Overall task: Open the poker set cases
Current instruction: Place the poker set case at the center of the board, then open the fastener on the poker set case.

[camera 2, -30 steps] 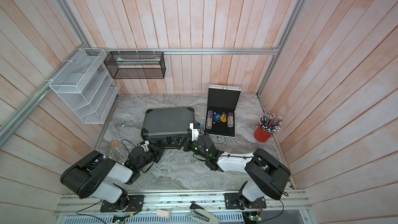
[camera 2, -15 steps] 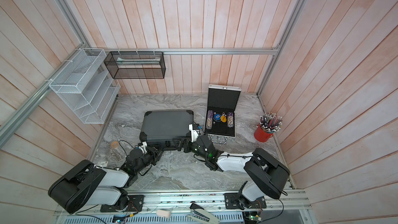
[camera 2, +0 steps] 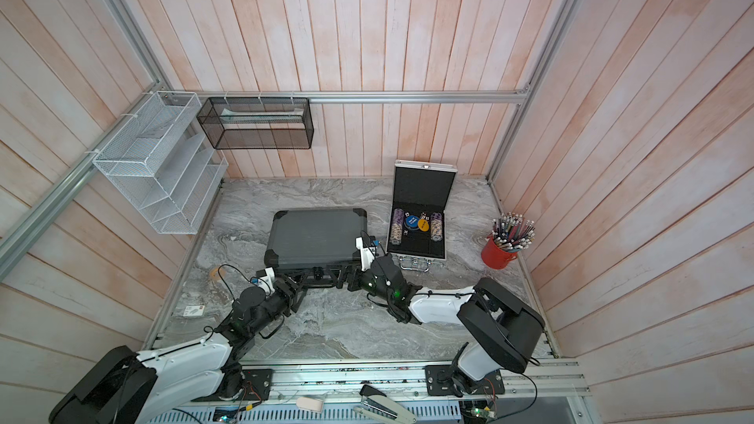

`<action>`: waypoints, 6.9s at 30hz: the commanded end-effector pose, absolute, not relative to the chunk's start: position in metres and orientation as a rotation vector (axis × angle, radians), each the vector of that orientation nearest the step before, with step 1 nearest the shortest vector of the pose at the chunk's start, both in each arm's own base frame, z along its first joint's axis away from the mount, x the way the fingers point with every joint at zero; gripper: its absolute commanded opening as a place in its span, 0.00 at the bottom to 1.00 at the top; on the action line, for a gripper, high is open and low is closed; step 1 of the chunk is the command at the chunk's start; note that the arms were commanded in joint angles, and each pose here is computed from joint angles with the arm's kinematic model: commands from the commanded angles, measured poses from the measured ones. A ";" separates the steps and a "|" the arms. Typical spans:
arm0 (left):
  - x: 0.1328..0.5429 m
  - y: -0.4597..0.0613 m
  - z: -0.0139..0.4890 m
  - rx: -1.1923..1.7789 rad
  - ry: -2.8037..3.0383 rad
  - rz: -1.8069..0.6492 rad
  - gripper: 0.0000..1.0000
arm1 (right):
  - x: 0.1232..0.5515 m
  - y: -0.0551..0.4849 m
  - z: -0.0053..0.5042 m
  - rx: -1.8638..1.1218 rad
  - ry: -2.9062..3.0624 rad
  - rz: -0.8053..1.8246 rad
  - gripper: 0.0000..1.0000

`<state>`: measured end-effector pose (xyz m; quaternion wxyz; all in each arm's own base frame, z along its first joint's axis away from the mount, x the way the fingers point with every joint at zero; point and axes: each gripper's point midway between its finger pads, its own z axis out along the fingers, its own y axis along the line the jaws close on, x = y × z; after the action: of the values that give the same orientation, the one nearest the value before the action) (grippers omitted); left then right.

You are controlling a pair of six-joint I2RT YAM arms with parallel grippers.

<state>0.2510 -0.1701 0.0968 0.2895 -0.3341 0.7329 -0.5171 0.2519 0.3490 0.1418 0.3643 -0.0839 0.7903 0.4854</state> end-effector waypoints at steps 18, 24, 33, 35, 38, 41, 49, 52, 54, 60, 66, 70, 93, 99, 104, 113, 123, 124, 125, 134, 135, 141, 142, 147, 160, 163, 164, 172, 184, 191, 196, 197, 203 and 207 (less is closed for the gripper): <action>0.248 -0.150 0.090 -0.830 2.106 -1.069 0.99 | 0.239 0.373 0.142 -0.363 2.015 1.263 0.99; 0.253 -0.141 0.098 -0.793 2.098 -0.977 1.00 | 0.235 0.380 0.137 -0.409 2.022 1.249 0.98; 0.270 -0.109 0.111 -0.738 2.097 -0.800 1.00 | 0.226 0.402 0.128 -0.542 2.029 1.190 0.98; 0.273 -0.102 0.114 -0.712 2.105 -0.752 1.00 | 0.227 0.405 0.124 -0.553 2.038 1.173 0.98; 0.277 -0.097 0.115 -0.683 2.119 -0.701 1.00 | 0.226 0.410 0.119 -0.577 2.048 1.156 0.98; 0.282 -0.091 0.112 -0.675 2.129 -0.664 1.00 | 0.226 0.415 0.112 -0.607 2.060 1.119 0.98; 0.291 -0.078 0.109 -0.652 2.140 -0.603 1.00 | 0.229 0.422 0.102 -0.663 2.064 1.037 0.98; 0.292 -0.075 0.107 -0.648 2.147 -0.590 1.00 | 0.232 0.424 0.098 -0.670 2.068 1.012 0.98; 0.292 -0.073 0.105 -0.650 2.150 -0.580 1.00 | 0.235 0.425 0.097 -0.667 2.072 0.997 0.98; 0.295 -0.071 0.099 -0.646 2.164 -0.575 1.00 | 0.238 0.424 0.093 -0.657 2.078 0.973 0.99; 0.294 -0.066 0.083 -0.680 2.189 -0.565 1.00 | 0.238 0.427 0.096 -0.660 2.068 0.982 0.98; 0.291 -0.063 0.073 -0.704 2.202 -0.577 0.99 | 0.237 0.429 0.092 -0.671 2.074 0.986 0.98; 0.287 -0.056 0.080 -0.729 2.164 -0.667 0.88 | 0.234 0.426 0.106 -0.652 2.042 1.001 0.98; 0.287 -0.052 0.086 -0.724 2.148 -0.644 0.89 | 0.234 0.428 0.105 -0.652 2.044 1.010 0.98; 0.283 -0.054 0.065 -0.747 2.196 -0.662 0.87 | 0.232 0.431 0.101 -0.664 2.051 1.013 0.97; 0.279 -0.055 0.048 -0.780 2.220 -0.680 0.86 | 0.235 0.437 0.089 -0.667 2.075 0.967 0.96; 0.276 -0.056 0.043 -0.798 2.217 -0.713 0.85 | 0.244 0.431 0.079 -0.625 2.119 0.834 0.95; 0.276 -0.056 0.043 -0.797 2.216 -0.717 0.85 | 0.243 0.429 0.077 -0.628 2.126 0.821 0.95; 0.276 -0.056 0.043 -0.797 2.214 -0.718 0.85 | 0.243 0.428 0.076 -0.628 2.132 0.809 0.95; 0.276 -0.057 0.044 -0.799 2.208 -0.737 0.84 | 0.245 0.431 0.070 -0.650 2.146 0.771 0.95; 0.277 -0.058 0.045 -0.795 2.207 -0.740 0.84 | 0.245 0.433 0.071 -0.658 2.142 0.775 0.95; 0.277 -0.058 0.044 -0.797 2.206 -0.743 0.84 | 0.247 0.444 0.074 -0.673 2.120 0.805 0.95; 0.277 -0.058 0.044 -0.796 2.206 -0.744 0.84 | 0.247 0.445 0.073 -0.677 2.121 0.805 0.96; 0.277 -0.059 0.044 -0.795 2.204 -0.755 0.82 | 0.244 0.448 0.075 -0.699 2.113 0.824 0.95; 0.275 -0.059 0.042 -0.807 2.201 -0.764 0.82 | 0.216 0.471 0.094 -0.864 1.991 0.906 0.91; 0.275 -0.060 0.042 -0.811 2.198 -0.770 0.82 | 0.208 0.473 0.095 -0.898 1.981 0.918 0.90; 0.276 -0.060 0.043 -0.812 2.196 -0.773 0.82 | 0.206 0.473 0.095 -0.907 1.976 0.922 0.89; 0.276 -0.059 0.043 -0.822 2.187 -0.782 0.82 | 0.197 0.458 0.096 -0.917 1.981 0.892 0.88; 0.277 -0.057 0.045 -0.823 2.176 -0.777 0.82 | 0.228 0.417 0.129 -0.679 1.949 0.744 0.98; 0.277 -0.055 0.050 -0.808 2.168 -0.756 0.82 | 0.249 0.378 0.158 -0.535 1.901 0.655 0.98; 0.277 -0.054 0.053 -0.793 2.160 -0.750 0.83 | 0.270 0.342 0.167 -0.402 1.911 0.612 0.98; 0.277 -0.054 0.053 -0.793 2.162 -0.751 0.83 | 0.272 0.336 0.168 -0.383 1.913 0.603 0.98; 0.279 -0.055 0.057 -0.776 2.159 -0.753 0.84 | 0.285 0.297 0.165 -0.236 1.931 0.575 0.98; 0.280 -0.056 0.061 -0.765 2.150 -0.758 0.85 | 0.293 0.272 0.152 -0.143 1.975 0.629 0.98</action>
<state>0.2924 -0.0658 0.0851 0.3871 -0.2782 0.8137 -0.3326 0.2901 0.2869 0.1608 0.5249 -0.0940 0.8093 0.2463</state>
